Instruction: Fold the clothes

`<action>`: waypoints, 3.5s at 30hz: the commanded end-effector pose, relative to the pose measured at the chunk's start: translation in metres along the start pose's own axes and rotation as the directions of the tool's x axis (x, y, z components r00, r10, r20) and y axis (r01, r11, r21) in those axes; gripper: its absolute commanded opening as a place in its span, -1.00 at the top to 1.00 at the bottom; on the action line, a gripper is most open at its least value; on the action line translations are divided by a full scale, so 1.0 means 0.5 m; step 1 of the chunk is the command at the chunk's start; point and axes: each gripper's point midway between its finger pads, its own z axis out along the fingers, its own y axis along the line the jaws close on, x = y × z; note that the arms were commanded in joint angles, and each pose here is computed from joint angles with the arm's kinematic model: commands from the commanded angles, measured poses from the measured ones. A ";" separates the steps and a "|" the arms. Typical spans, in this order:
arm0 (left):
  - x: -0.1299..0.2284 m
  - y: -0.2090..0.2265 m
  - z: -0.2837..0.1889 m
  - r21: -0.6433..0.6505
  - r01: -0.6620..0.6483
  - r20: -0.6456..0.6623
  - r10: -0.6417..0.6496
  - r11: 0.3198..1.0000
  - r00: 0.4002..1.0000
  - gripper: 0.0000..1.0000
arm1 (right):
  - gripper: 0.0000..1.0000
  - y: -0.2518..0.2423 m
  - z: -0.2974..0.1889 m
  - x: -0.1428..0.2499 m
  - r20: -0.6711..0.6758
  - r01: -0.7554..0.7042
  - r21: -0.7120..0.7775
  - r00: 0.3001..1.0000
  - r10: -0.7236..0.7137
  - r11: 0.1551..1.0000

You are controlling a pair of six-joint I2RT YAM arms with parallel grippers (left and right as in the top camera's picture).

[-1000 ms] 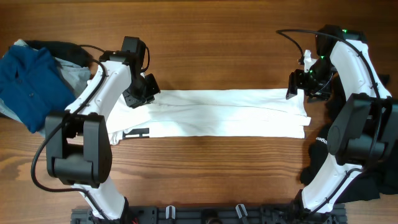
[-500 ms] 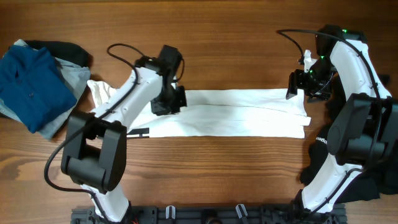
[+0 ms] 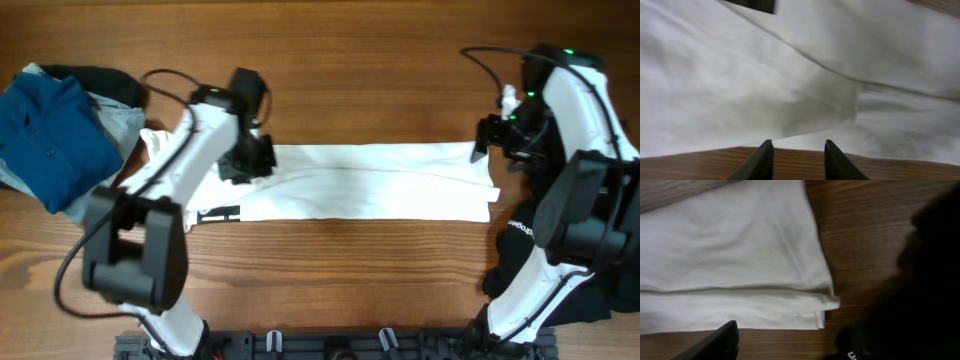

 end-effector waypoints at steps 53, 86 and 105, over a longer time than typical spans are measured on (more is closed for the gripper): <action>-0.030 0.137 -0.054 -0.022 0.191 0.031 -0.190 0.981 0.981 -0.29 | 0.92 0.186 0.013 0.015 0.037 0.194 0.090 0.980 -0.198 0.977; -0.027 0.138 -0.053 -0.026 0.191 0.025 -0.191 0.981 0.981 -0.30 | 0.05 0.419 0.096 0.052 0.176 0.310 0.147 0.926 -0.333 0.940; -0.025 0.139 -0.053 -0.028 0.192 0.021 -0.191 0.981 0.981 -0.30 | 0.92 0.399 0.145 0.050 0.188 0.261 0.151 0.939 -0.287 0.953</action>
